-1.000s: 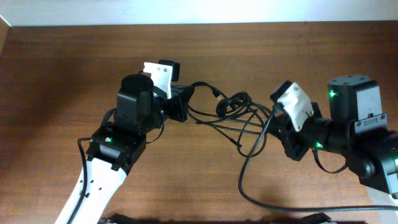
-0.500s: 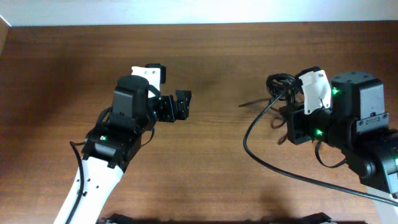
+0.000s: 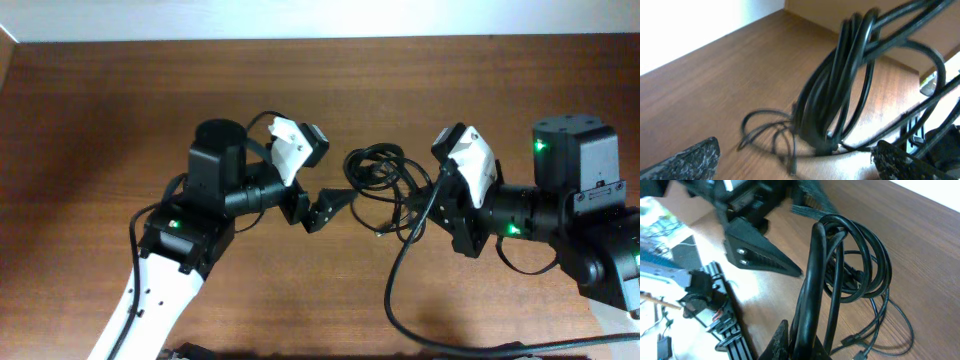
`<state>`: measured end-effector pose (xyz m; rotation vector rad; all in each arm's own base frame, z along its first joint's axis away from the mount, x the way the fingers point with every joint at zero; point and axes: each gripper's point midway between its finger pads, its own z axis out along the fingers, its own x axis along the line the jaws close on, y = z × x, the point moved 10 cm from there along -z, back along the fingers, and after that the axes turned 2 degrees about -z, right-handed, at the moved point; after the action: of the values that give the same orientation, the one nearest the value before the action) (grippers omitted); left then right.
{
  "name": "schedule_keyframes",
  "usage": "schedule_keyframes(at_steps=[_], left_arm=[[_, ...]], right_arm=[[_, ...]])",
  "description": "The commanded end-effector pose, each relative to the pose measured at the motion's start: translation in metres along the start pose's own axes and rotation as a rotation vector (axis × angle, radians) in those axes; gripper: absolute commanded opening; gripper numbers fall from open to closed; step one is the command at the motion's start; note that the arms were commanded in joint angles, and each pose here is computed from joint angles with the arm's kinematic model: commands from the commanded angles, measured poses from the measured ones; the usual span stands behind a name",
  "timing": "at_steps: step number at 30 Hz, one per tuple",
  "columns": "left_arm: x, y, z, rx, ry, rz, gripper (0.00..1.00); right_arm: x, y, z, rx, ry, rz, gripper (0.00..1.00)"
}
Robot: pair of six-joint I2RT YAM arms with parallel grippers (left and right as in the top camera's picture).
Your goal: Untangle cables
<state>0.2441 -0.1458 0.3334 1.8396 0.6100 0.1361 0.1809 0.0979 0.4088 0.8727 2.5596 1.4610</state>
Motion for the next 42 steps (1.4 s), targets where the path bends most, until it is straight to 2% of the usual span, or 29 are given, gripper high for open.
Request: schedule_keyframes(at_steps=[1,4,5,7,8,13,14,15,16,17,18,21,24,27,31,34,42], left_arm=[[-0.01,0.005,0.007,-0.023,-0.06,0.058,0.99],[-0.01,0.01,0.007,-0.051,-0.057,0.082,0.98],[-0.01,0.011,0.007,-0.056,-0.057,0.087,0.84],[-0.01,0.012,0.007,-0.064,-0.056,0.094,0.16],[-0.01,0.013,0.007,-0.067,-0.055,0.097,0.0],[-0.006,0.013,0.007,-0.065,-0.011,0.097,0.0],[-0.005,0.013,0.007,-0.063,0.007,0.096,0.0],[-0.004,0.013,0.007,-0.062,0.019,0.096,0.0],[-0.004,0.011,0.007,-0.054,0.021,0.141,0.0],[-0.004,0.009,0.007,-0.041,0.021,0.183,0.0],[-0.005,0.005,0.007,-0.014,0.016,0.241,0.0],[-0.006,-0.01,0.007,0.075,-0.011,0.379,0.0],[-0.009,-0.019,0.006,0.124,-0.045,0.456,0.0],[-0.016,-0.019,0.006,0.078,-0.147,0.578,0.0],[-0.023,-0.01,0.005,-0.019,-0.235,0.627,0.0],[-0.029,-0.005,0.006,-0.072,-0.281,0.657,0.0],[-0.055,0.002,0.018,-0.127,-0.362,0.739,0.0]], right_arm=[[0.012,0.004,-0.007,-0.061,0.093,-0.084,0.04],[0.013,0.003,-0.007,-0.054,0.097,-0.08,0.04],[0.013,0.003,-0.007,-0.055,0.097,-0.08,0.04],[0.013,0.003,-0.007,-0.055,0.097,-0.08,0.04],[0.013,0.003,-0.007,-0.055,0.097,-0.08,0.04],[0.011,0.003,-0.007,-0.046,0.078,-0.078,0.04],[0.009,0.002,-0.006,-0.033,0.048,-0.074,0.12],[0.006,0.0,-0.006,-0.012,-0.002,-0.045,0.27],[0.001,-0.001,-0.006,0.012,-0.069,0.008,0.56],[-0.008,-0.005,-0.008,0.048,-0.191,0.082,0.66],[-0.016,-0.007,-0.01,0.073,-0.305,0.146,0.7],[-0.02,-0.004,-0.011,0.054,-0.356,0.139,0.7],[-0.017,0.003,-0.01,0.023,-0.299,-0.014,0.7],[-0.005,0.005,-0.007,-0.005,-0.134,-0.15,0.7],[0.008,0.0,-0.006,-0.021,0.032,-0.24,0.71],[0.01,-0.005,-0.006,0.006,0.047,-0.229,0.7],[0.01,-0.005,-0.006,0.008,0.048,-0.227,0.59]])
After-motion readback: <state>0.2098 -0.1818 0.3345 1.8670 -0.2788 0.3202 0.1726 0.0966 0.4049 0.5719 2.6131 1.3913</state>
